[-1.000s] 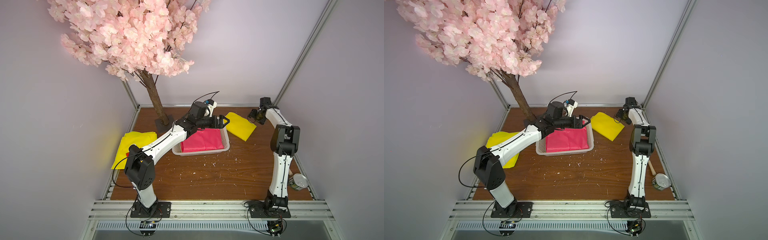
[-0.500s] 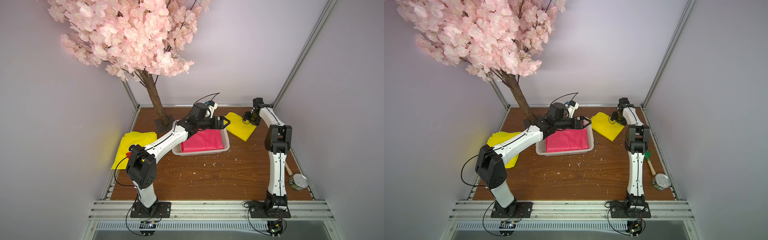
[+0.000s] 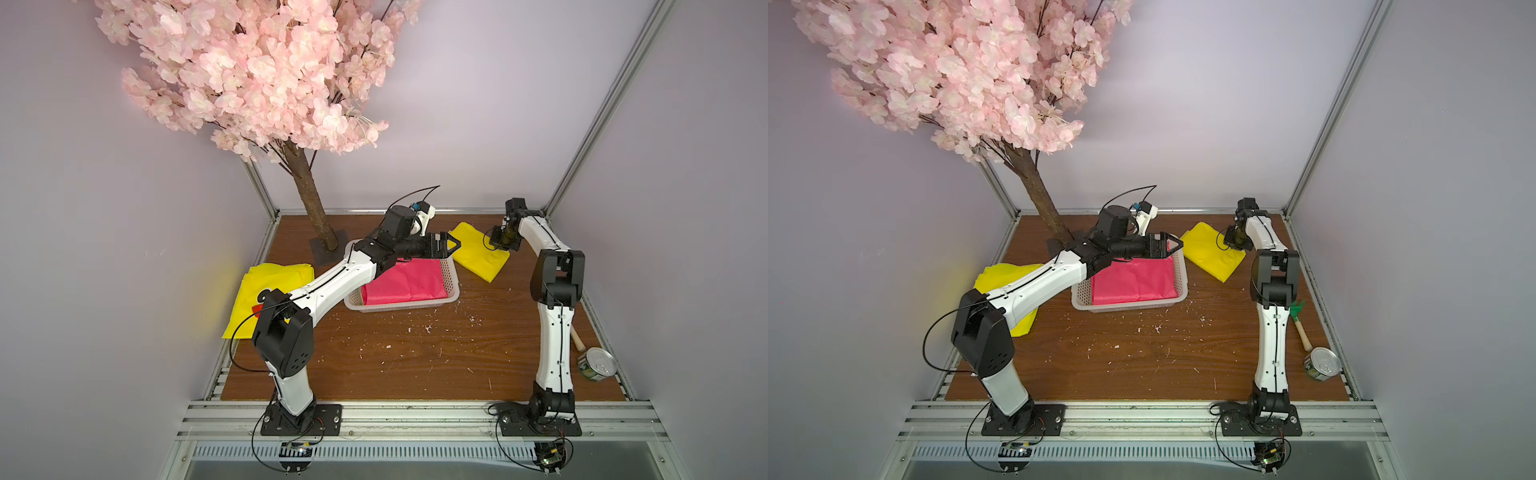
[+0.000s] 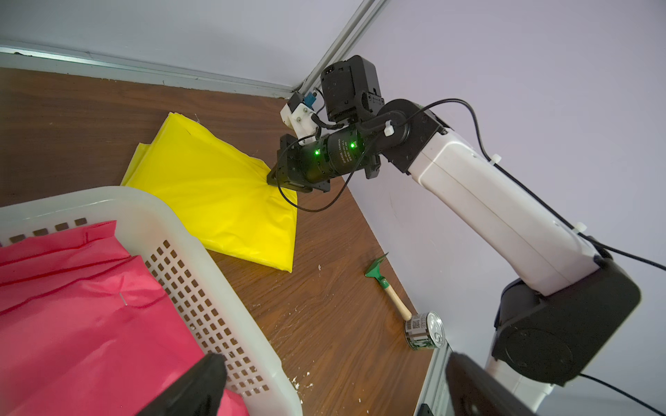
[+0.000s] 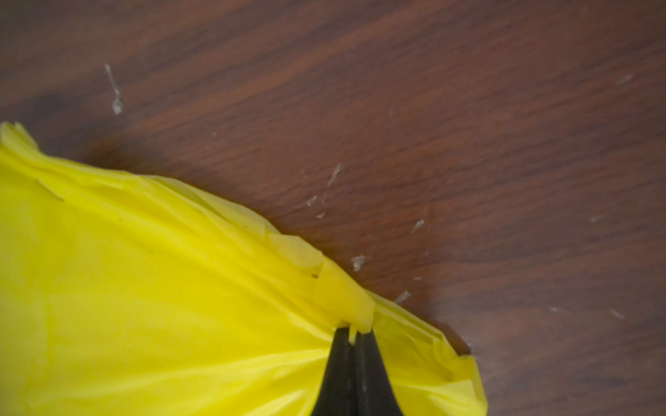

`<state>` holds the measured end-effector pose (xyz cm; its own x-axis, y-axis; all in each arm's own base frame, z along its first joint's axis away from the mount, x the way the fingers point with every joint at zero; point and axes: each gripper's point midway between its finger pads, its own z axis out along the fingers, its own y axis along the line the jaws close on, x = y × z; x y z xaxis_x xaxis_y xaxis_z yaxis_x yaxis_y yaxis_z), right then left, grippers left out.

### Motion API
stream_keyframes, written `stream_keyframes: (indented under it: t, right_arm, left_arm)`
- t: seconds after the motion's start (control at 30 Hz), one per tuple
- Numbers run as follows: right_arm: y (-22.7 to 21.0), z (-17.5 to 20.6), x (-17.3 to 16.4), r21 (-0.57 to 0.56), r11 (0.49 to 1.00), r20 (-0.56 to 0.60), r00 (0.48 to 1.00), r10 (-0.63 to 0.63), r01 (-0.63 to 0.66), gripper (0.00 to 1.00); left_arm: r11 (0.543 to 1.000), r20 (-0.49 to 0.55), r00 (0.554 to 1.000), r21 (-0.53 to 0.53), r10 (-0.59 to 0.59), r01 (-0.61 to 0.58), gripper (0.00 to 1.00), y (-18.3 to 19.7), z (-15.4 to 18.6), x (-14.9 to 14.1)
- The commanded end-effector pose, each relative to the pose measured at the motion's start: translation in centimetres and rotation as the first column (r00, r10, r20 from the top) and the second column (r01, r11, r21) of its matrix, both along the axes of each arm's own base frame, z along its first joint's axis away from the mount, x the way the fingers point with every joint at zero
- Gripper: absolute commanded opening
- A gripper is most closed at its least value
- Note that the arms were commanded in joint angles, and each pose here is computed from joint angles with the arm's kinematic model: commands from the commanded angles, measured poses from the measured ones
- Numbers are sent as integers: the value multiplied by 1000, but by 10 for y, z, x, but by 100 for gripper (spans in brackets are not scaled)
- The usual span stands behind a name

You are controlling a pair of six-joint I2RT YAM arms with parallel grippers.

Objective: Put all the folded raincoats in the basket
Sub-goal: Move the raincoat to the center of the board.

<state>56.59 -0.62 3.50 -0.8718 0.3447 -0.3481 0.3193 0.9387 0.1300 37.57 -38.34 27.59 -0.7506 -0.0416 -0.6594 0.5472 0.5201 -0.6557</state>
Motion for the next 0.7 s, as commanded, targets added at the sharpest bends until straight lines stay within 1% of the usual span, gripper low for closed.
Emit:
stream_keyframes:
  t: [0.0, 0.13, 0.23, 0.37, 0.4, 0.5, 0.53, 0.67]
  right_arm:
    - [2, 24, -17, 6, 1000, -2, 1000, -4, 4, 0]
    - [1, 42, -33, 30, 999, 31, 999, -32, 31, 0]
    - [3, 57, -54, 80, 994, 61, 995, -74, 69, 0]
    - [7, 68, -95, 141, 980, 83, 985, -151, 138, 0]
    - [9, 69, -106, 165, 974, 87, 981, -174, 158, 0]
    - [15, 68, -143, 236, 946, 95, 963, -251, 223, 0]
    - [16, 71, -154, 256, 937, 115, 955, -273, 237, 0]
    - [11, 79, -196, 268, 916, 151, 926, -345, 298, 0]
  left_arm:
    - [1000, 18, 1000, -14, -15, 15, 99, -5, 7, -6]
    - [1000, 17, 1000, -9, -15, 15, 99, -5, 7, -9]
    - [1000, 13, 1000, -6, -24, 24, 99, -10, 4, -15]
    - [999, 8, 999, -7, -31, 32, 99, -19, 3, -26]
    - [999, -19, 999, 9, -34, 34, 99, -19, -11, -31]
    - [999, -37, 999, 12, -35, 35, 99, -22, -20, -42]
    - [999, -50, 998, 10, -35, 36, 99, -22, -24, -47]
    - [1000, -83, 996, -11, -18, 17, 99, -19, -30, -63]
